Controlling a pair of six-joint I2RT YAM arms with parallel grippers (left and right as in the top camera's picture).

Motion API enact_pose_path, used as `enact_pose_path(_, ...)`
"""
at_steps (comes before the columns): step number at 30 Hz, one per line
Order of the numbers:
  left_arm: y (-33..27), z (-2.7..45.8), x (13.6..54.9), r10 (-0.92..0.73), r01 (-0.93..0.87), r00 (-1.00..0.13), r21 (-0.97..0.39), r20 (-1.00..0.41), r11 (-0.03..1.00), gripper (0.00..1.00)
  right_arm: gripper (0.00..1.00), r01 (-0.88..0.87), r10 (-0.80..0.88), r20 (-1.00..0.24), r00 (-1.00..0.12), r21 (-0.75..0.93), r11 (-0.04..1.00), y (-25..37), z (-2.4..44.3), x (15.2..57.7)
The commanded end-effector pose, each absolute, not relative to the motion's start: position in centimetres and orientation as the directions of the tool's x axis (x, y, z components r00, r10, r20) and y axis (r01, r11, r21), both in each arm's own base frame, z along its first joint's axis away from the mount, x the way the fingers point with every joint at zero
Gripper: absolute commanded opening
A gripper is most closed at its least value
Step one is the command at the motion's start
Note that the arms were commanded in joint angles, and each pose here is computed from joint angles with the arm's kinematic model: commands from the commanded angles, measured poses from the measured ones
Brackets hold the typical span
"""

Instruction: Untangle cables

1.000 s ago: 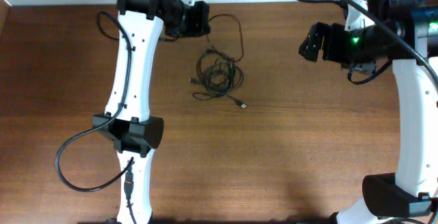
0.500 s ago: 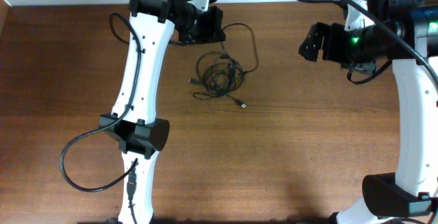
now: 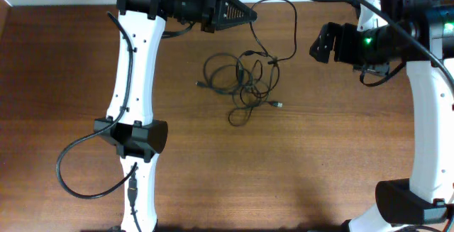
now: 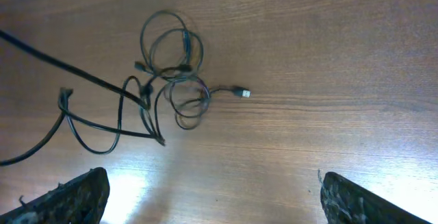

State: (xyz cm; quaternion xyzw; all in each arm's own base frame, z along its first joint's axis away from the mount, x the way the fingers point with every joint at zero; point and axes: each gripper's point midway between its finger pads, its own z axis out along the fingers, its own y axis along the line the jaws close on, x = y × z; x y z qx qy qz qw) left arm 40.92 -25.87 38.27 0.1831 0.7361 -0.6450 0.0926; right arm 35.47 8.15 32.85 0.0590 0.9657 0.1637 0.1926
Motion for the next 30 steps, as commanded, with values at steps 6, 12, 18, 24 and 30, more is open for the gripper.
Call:
enact_pose_path(6, -25.7, 38.3, 41.2, 0.125, 0.37, -0.927, -0.914, -0.353, 0.165, 0.0, 0.98, -0.019, 0.054, -0.218, -0.974, 0.319, 0.948, 13.4, 27.0, 37.8)
enact_pose_path(12, -25.8, 38.7, 40.9, 0.122, 0.305, -0.95, -0.941, -0.289, 0.145, 0.0, 0.98, -0.072, -0.019, -0.155, -0.988, 0.344, 0.936, 17.4, 23.1, 39.2)
enact_pose_path(18, -25.8, 39.7, 40.2, 0.144, 0.287, -0.951, -0.954, -0.274, 0.082, 0.0, 0.98, -0.078, -0.022, -0.16, -0.987, 0.351, 0.933, 19.5, 20.4, 41.5)
enact_pose_path(24, -25.3, 39.9, 40.7, 0.13, 0.307, -0.946, -0.948, -0.296, 0.081, 0.0, 0.98, -0.062, -0.027, -0.108, -0.994, 0.334, 0.94, 19.7, 17.7, 42.1)
enact_pose_path(30, -18.6, 33.0, 47.4, -0.183, 0.087, -0.959, -0.838, -0.217, 0.538, 0.0, 0.99, -0.051, -0.027, -0.09, -0.996, 0.284, 0.957, 17.0, 18.7, 40.9)
